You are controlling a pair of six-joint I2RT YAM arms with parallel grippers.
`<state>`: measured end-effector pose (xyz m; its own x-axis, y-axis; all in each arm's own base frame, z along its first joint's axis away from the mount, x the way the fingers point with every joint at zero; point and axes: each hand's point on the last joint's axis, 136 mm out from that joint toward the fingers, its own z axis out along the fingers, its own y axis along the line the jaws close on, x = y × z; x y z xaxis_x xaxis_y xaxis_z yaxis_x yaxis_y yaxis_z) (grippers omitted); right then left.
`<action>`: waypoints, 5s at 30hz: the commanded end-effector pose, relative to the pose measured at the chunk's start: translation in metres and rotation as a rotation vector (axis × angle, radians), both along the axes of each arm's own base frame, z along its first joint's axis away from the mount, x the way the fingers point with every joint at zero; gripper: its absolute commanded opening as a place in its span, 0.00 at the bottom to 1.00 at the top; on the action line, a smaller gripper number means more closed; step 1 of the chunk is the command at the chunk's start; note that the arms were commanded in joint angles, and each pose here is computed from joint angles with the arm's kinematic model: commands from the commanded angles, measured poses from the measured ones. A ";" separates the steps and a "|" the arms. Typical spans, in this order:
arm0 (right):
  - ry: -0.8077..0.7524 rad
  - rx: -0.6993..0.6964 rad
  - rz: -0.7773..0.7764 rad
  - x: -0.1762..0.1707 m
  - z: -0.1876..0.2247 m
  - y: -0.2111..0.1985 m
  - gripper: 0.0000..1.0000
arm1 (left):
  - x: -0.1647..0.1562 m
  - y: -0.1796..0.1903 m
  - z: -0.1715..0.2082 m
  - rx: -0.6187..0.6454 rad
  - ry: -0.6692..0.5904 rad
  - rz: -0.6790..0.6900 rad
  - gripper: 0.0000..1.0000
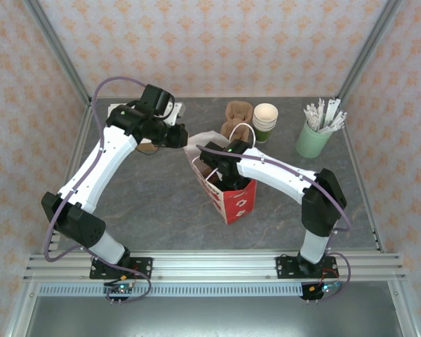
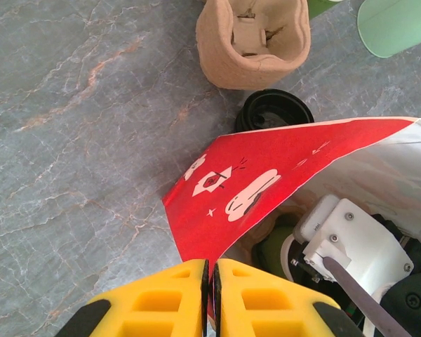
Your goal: Pack the takeout coffee
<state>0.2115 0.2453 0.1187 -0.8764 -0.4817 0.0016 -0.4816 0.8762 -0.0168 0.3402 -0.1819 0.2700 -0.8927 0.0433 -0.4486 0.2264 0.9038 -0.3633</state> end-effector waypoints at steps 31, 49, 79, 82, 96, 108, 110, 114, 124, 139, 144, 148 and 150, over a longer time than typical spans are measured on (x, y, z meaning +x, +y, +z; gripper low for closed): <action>-0.126 0.054 -0.058 0.015 0.038 -0.010 0.99 | 0.002 0.000 0.012 -0.001 -0.031 0.007 0.44; -0.256 0.066 -0.077 0.024 0.107 -0.025 0.99 | 0.001 0.008 0.038 -0.013 -0.127 0.048 0.60; -0.322 -0.055 0.059 0.016 0.154 -0.063 0.84 | -0.001 0.014 0.044 0.000 -0.157 0.064 0.64; -0.339 -0.028 0.056 0.016 0.156 -0.061 0.80 | -0.001 0.015 0.044 0.002 -0.159 0.067 0.64; -0.492 0.129 0.040 0.011 0.215 -0.067 0.76 | -0.003 0.025 0.056 0.022 -0.212 0.104 0.65; -0.805 0.390 -0.088 0.019 0.310 -0.081 0.76 | -0.008 0.063 0.087 0.052 -0.392 0.271 0.79; -0.839 0.396 -0.131 0.022 0.317 -0.094 0.76 | -0.011 0.069 0.092 0.053 -0.418 0.296 0.82; -0.876 0.377 -0.224 0.027 0.325 -0.125 0.76 | -0.018 0.081 0.097 0.060 -0.453 0.337 0.85; -0.884 0.320 -0.447 0.037 0.316 -0.196 0.76 | -0.034 0.111 0.103 0.109 -0.522 0.439 0.94; -0.841 0.282 -0.808 0.042 0.231 -0.271 0.77 | -0.060 0.152 0.093 0.175 -0.586 0.579 0.99; -0.815 0.304 -0.828 0.051 0.190 -0.269 0.76 | -0.063 0.154 0.091 0.172 -0.587 0.587 0.99; -0.782 0.353 -0.833 0.060 0.156 -0.261 0.75 | -0.064 0.155 0.086 0.174 -0.577 0.590 0.99; -0.756 0.378 -0.828 0.064 0.141 -0.256 0.75 | -0.065 0.155 0.085 0.174 -0.575 0.591 0.99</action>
<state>0.2587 -0.0172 0.2547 -0.6957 0.3504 -0.6270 0.2900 0.9357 0.2012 0.2752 -0.0362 0.3496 -0.4681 -0.2164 -0.8568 -0.1492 0.9750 -0.1647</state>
